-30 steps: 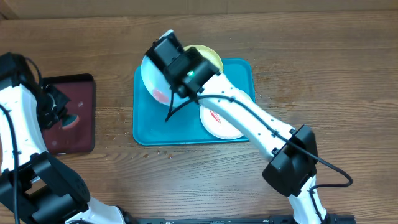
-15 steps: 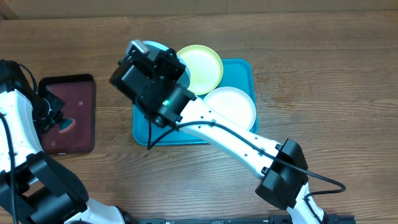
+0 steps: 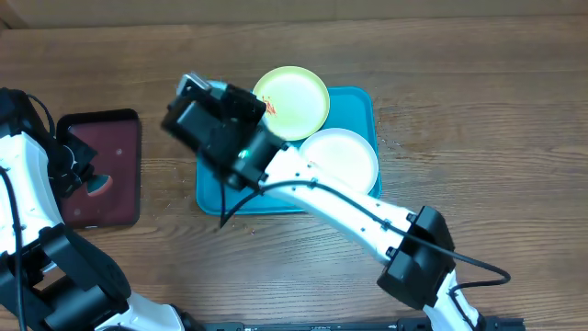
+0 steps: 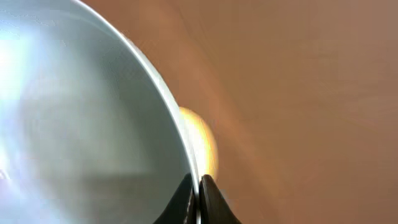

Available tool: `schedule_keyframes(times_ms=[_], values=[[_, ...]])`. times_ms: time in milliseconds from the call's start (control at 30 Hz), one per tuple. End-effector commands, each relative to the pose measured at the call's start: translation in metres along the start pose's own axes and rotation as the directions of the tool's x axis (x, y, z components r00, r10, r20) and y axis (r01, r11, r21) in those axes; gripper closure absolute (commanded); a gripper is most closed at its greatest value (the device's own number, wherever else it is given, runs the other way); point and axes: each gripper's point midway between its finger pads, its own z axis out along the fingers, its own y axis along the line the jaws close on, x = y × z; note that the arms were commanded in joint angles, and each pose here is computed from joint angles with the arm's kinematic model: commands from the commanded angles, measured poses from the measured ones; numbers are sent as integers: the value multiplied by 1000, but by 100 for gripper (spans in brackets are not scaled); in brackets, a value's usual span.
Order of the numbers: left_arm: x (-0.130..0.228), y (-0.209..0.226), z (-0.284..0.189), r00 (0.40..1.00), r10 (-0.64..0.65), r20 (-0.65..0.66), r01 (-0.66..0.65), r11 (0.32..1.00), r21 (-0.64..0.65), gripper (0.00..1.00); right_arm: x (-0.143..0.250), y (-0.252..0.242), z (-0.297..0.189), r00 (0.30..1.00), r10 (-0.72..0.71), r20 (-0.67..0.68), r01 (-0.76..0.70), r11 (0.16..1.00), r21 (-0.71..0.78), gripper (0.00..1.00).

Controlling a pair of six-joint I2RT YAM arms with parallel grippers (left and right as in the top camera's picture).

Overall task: Clean dirty plates on tray and stack at the side
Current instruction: 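Lift the light blue plate with the right gripper and place it right of tray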

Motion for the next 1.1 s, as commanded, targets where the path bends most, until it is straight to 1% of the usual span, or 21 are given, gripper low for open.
schedule_keyframes(times_ms=[0, 67, 100, 133, 200, 267, 300, 333, 400, 467, 500, 567, 700, 767, 833, 967, 1067], values=[[3, -4, 4, 1000, 13, -22, -12, 1000, 28, 96, 2, -1, 8, 995, 97, 17, -92, 978, -186, 96], [4, -5, 4, 1000, 13, -26, -12, 999, 37, 96, 10, -44, 8, 974, 227, -9, -228, 974, -18, 96], [3, -5, 4, 1000, 13, -26, -13, 999, 37, 96, 12, -63, 6, 954, 299, -4, -298, 954, 32, 96], [3, -6, 4, 1000, 14, -24, -13, 999, 38, 96, 14, -76, 5, 937, 350, 3, -350, 936, 35, 96], [3, -6, 4, 1000, 13, -24, -12, 999, 38, 96, 18, -92, 7, 902, 431, 6, -431, 902, -37, 96], [3, -7, 4, 1000, 13, -27, -12, 999, 45, 95, 25, -100, 14, 860, 511, -23, -506, 844, -179, 96], [4, -7, 4, 1000, 14, -27, -12, 999, 47, 96, 31, -103, 19, 830, 555, -54, -549, 797, -253, 96], [4, -8, 4, 1000, 14, -28, -12, 999, 49, 96, 38, -107, 25, 787, 609, -98, -603, 727, -329, 96], [4, -8, 4, 1000, 14, -28, -12, 999, 49, 96, 57, -118, 35, 700, 686, -197, -691, 583, -427, 96], [4, -8, 4, 1000, 14, -28, -12, 999, 50, 96, 83, -133, 48, 597, 740, -309, -772, 425, -473, 96], [4, -8, 4, 999, 14, -29, -12, 999, 51, 96, 98, -141, 54, 553, 754, -354, -803, 368, -469, 96], [4, -8, 4, 1000, 13, -28, -12, 999, 52, 96, 136, -158, 69, 481, 768, -423, -856, 305, -418, 96], [3, -9, 4, 1000, 14, -26, -13, 999, 53, 96, 226, -187, 92, 320, 786, -529, -947, 247, -205, 96], [3, -9, 4, 1000, 14, -25, -13, 998, 53, 96, 267, -200, 97, 240, 793, -560, -970, 217, -109, 96], [3, -9, 4, 1000, 14, -25, -13, 998, 53, 96, 298, -210, 101, 180, 800, -572, -981, 191, -42, 96], [3, -9, 4, 1000, 16, -25, -14, 998, 54, 96, 347, -222, 107, 97, 820, -565, -986, 156, 58, 96], [4, -10, 4, 1000, 18, -26, -17, 998, 54, 96, 377, -225, 112, 59, 831, -553, -980, 154, 127, 96]])
